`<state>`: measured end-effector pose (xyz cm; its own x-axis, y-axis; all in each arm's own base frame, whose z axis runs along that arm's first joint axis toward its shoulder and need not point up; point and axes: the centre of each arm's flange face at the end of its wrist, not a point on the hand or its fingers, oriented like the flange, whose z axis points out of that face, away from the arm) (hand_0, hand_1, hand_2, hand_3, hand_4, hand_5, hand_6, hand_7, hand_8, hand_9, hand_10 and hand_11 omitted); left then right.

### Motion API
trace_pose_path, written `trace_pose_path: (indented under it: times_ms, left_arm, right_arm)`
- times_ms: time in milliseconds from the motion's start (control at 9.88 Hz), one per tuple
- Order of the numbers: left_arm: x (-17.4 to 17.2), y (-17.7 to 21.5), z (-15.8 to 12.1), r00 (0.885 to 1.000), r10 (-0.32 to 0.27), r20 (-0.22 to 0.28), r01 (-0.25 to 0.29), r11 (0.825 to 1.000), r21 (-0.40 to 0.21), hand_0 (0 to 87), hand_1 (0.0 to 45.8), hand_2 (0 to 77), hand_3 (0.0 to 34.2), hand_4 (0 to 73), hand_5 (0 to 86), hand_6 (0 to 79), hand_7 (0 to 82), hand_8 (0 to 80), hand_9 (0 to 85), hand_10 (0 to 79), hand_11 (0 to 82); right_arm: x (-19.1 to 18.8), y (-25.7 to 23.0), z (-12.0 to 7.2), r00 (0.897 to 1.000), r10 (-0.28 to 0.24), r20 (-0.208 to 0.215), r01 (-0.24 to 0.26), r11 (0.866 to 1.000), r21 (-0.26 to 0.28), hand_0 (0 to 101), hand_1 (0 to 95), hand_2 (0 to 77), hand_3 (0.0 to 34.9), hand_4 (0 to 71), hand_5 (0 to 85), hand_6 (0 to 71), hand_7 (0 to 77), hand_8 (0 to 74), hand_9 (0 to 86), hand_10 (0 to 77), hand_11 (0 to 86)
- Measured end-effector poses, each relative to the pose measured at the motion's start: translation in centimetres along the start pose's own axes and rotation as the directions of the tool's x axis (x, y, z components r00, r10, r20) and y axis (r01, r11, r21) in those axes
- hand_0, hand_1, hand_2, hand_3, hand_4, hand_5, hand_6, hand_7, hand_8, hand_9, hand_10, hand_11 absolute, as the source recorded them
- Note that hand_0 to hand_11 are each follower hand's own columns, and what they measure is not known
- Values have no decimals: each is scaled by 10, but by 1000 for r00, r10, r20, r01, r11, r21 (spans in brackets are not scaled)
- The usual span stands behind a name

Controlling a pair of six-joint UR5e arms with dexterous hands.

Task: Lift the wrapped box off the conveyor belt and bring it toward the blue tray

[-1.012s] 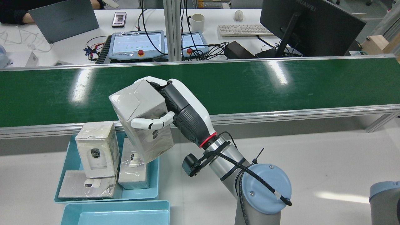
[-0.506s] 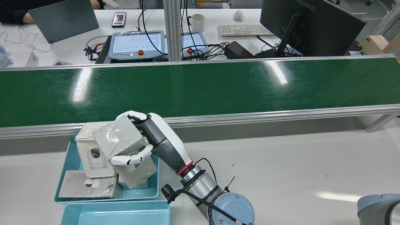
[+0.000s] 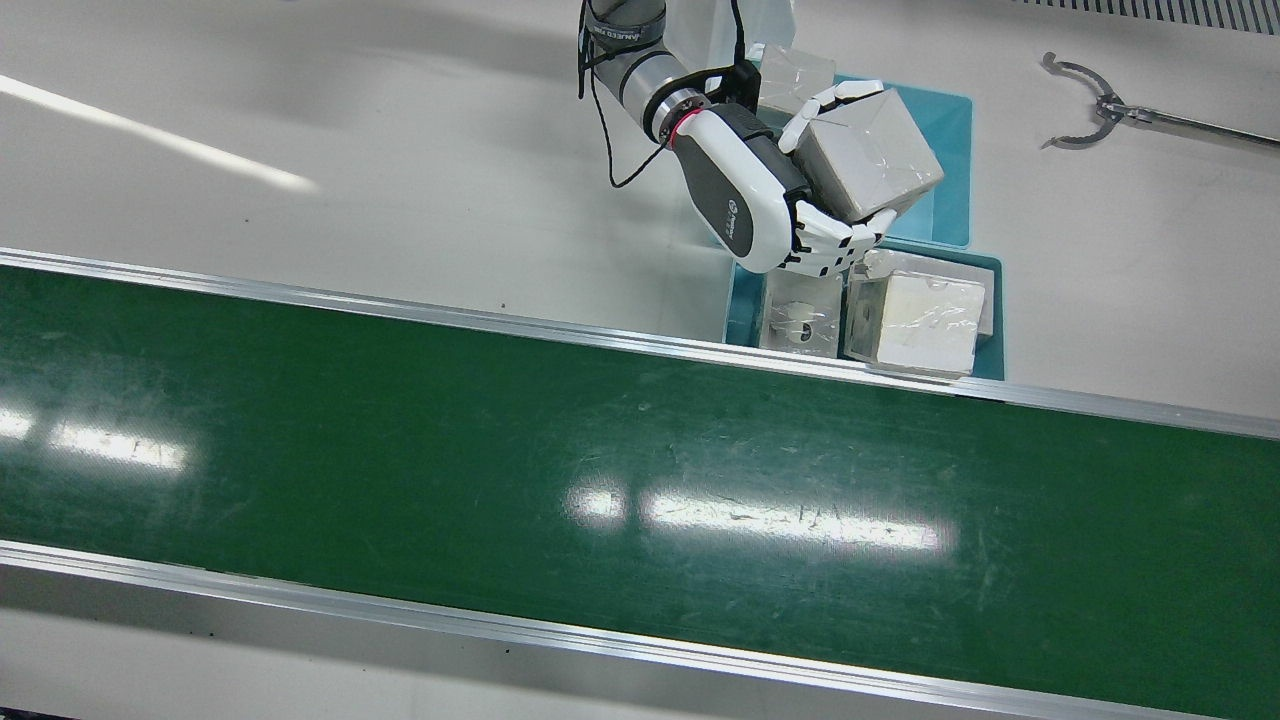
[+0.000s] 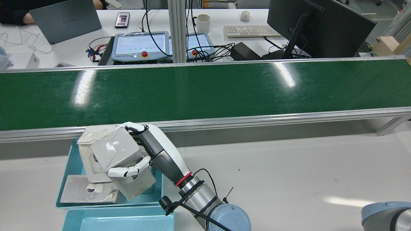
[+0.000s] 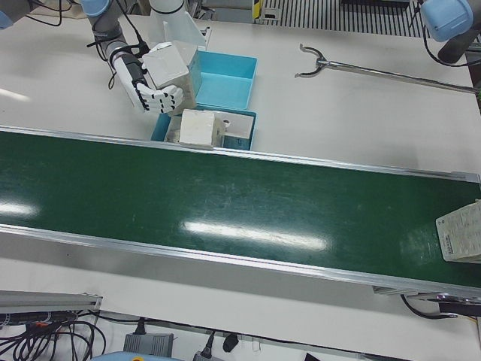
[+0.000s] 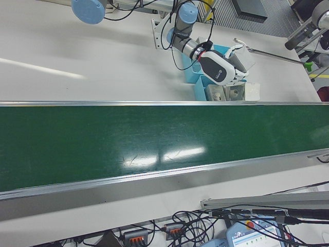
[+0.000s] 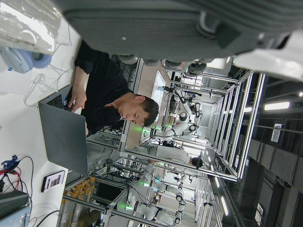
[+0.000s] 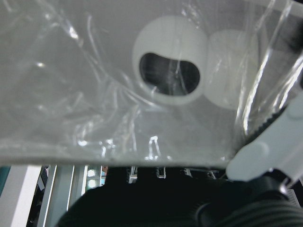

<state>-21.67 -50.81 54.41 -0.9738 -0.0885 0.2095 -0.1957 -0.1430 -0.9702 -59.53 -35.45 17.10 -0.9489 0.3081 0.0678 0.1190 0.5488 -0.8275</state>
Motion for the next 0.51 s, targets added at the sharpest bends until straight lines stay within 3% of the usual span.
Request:
trace_pose_path:
  times_ms: [101, 202, 304, 405, 506]
  left_arm:
    - [0, 0, 0, 1000, 0, 0, 0, 1000, 0, 0, 0, 5, 0, 0, 11, 0, 0, 0, 0, 5, 0]
    - [0, 0, 0, 1000, 0, 0, 0, 1000, 0, 0, 0, 5, 0, 0, 11, 0, 0, 0, 0, 5, 0]
    - [0, 0, 0, 1000, 0, 0, 0, 1000, 0, 0, 0, 5, 0, 0, 11, 0, 0, 0, 0, 5, 0]
    - [0, 0, 0, 1000, 0, 0, 0, 1000, 0, 0, 0, 5, 0, 0, 11, 0, 0, 0, 0, 5, 0]
    - [0, 0, 0, 1000, 0, 0, 0, 1000, 0, 0, 0, 11, 0, 0, 11, 0, 5, 0, 0, 0, 0]
  right_arm:
    - [2, 2, -1, 1000, 10, 2, -10, 1000, -6, 441, 11, 311, 0, 251, 442, 415, 327, 556, 360, 469, 431]
    - [3, 3, -2, 1000, 16, 3, -16, 1000, -11, 420, 11, 295, 0, 251, 442, 415, 327, 496, 404, 376, 485]
    - [3, 4, -3, 1000, 21, 3, -21, 1000, -14, 420, 11, 295, 0, 251, 442, 415, 327, 496, 404, 376, 485]
    - [3, 5, -3, 1000, 24, 3, -23, 1000, -17, 429, 65, 180, 0, 251, 442, 344, 344, 376, 376, 295, 436]
    - [2, 5, -3, 1000, 25, 2, -25, 1000, -19, 429, 65, 180, 0, 251, 442, 344, 344, 376, 376, 295, 436]
